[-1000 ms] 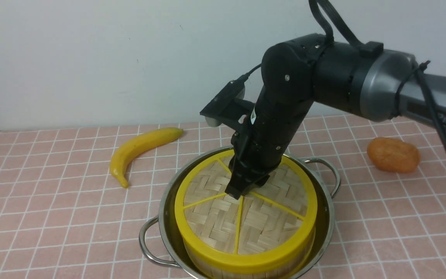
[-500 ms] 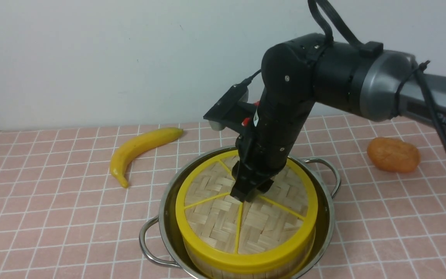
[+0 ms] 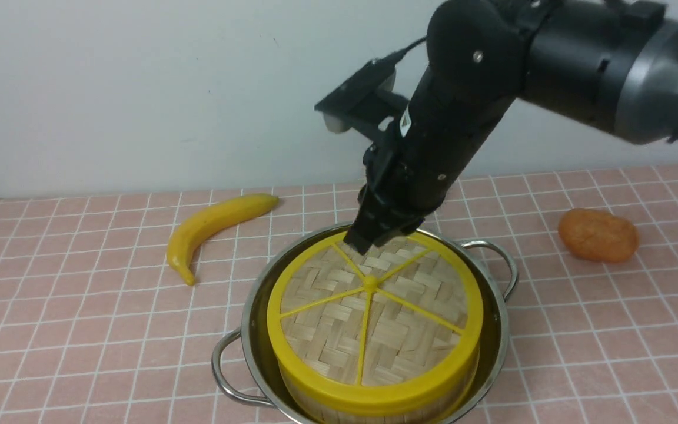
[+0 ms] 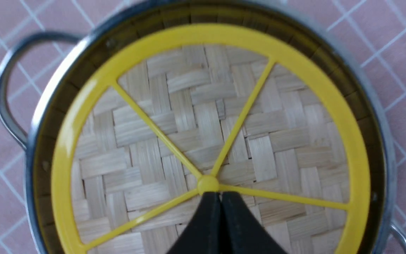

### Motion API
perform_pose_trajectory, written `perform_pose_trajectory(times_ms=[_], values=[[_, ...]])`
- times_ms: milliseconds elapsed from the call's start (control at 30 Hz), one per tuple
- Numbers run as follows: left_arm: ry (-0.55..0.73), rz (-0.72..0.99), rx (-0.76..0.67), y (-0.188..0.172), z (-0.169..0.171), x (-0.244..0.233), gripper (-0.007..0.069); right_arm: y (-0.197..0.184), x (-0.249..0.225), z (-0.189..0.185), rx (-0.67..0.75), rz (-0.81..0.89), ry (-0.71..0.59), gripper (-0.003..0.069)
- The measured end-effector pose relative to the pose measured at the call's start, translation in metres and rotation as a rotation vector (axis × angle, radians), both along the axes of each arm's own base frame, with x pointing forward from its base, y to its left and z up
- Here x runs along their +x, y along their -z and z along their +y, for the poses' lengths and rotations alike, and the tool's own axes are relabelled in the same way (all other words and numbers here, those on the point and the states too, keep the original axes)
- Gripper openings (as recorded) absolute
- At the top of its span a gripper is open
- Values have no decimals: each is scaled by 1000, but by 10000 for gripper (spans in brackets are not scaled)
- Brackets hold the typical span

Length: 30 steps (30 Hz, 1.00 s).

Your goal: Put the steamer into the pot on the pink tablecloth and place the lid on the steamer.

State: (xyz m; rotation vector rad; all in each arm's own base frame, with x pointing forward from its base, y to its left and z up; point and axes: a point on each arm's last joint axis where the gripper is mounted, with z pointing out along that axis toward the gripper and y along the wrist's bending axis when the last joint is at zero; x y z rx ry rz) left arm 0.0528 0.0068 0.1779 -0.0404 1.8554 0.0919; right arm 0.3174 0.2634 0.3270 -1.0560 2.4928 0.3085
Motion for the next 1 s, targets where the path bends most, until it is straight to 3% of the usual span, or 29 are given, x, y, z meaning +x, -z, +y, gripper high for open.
perform_pose_trajectory(times_ms=[400,600,767,833,1000], values=[[-1,0,-3,0,0,0,243,-23,-13,-1,126,46,62,-8],[-3,-1,-10,0,0,0,243,-30,-38,-36,97,-136,63,2],[-3,-2,-10,0,0,0,243,-39,-108,-127,286,-423,219,15],[-3,-2,-10,0,0,0,243,-25,-137,-170,384,-521,371,22],[-3,-2,-10,0,0,0,243,1,-192,-227,498,-640,629,39]])
